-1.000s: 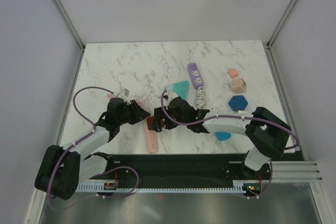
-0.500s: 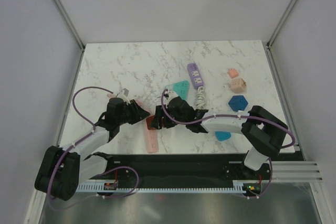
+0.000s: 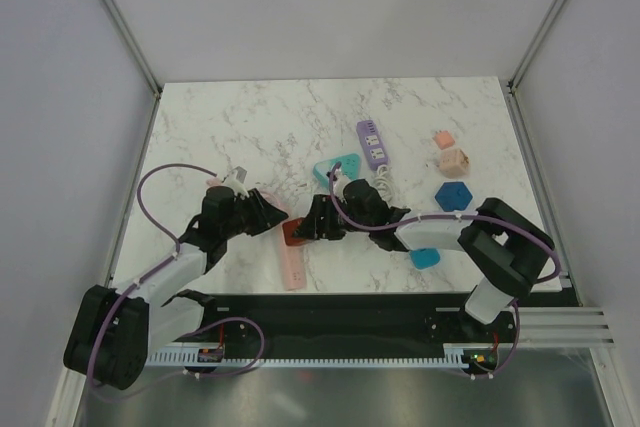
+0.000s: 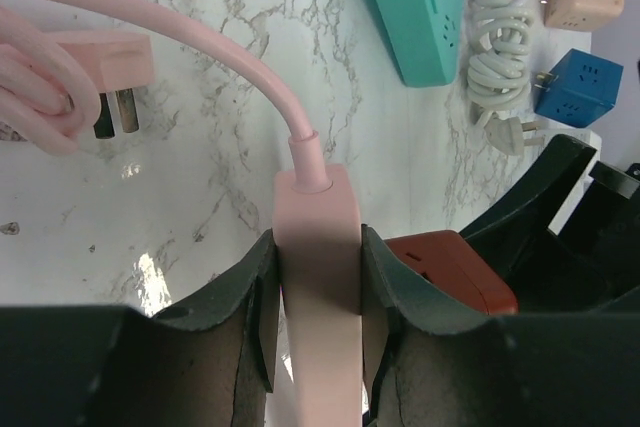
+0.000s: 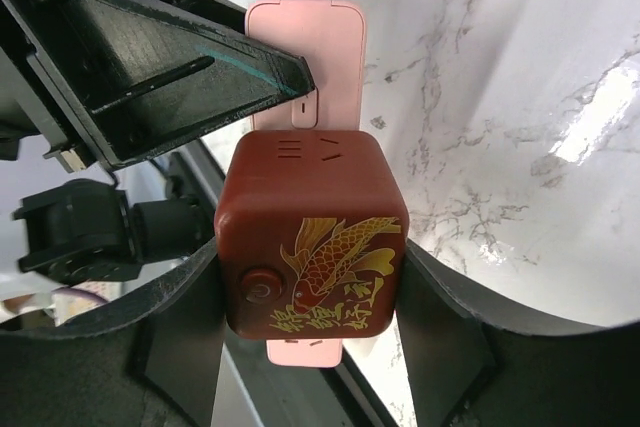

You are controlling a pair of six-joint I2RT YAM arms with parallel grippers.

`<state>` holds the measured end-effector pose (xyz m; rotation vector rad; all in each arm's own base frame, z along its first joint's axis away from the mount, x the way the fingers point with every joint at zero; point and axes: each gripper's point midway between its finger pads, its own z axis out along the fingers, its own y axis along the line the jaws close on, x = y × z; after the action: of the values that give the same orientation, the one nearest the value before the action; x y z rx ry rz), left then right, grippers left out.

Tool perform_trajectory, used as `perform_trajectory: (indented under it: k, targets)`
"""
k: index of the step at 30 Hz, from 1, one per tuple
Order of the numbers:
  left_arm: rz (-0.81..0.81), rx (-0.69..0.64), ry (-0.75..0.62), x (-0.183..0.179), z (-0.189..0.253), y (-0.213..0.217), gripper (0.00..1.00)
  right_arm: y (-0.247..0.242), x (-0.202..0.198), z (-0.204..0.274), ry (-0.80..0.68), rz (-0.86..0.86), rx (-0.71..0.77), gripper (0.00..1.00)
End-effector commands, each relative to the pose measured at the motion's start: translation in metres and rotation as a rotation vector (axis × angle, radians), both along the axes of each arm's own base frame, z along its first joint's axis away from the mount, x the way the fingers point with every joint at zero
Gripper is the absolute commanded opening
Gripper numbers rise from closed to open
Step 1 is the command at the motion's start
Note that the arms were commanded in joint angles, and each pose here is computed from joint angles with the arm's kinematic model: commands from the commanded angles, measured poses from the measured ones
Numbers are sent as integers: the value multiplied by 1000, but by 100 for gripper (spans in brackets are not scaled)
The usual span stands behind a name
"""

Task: Pull the plug off the socket

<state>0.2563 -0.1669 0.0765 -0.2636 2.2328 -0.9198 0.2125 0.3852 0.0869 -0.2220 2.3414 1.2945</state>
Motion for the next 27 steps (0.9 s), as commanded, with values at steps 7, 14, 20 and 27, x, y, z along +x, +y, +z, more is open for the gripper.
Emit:
perform_trajectory:
  k: [7,14,20,27]
  targets:
    - [-84,-20,-139,8,31,-11,2,-15,23,23,-32,-19,32,0]
    - [-41,5,-103,12,23,-5,2,-36,28,9,-255,-110,-395,0]
    - [-35,11,-96,12,22,-4,2,-38,23,9,-236,-100,-380,0]
    - [-22,16,-99,12,22,-2,2,-38,14,42,-68,-64,7,0]
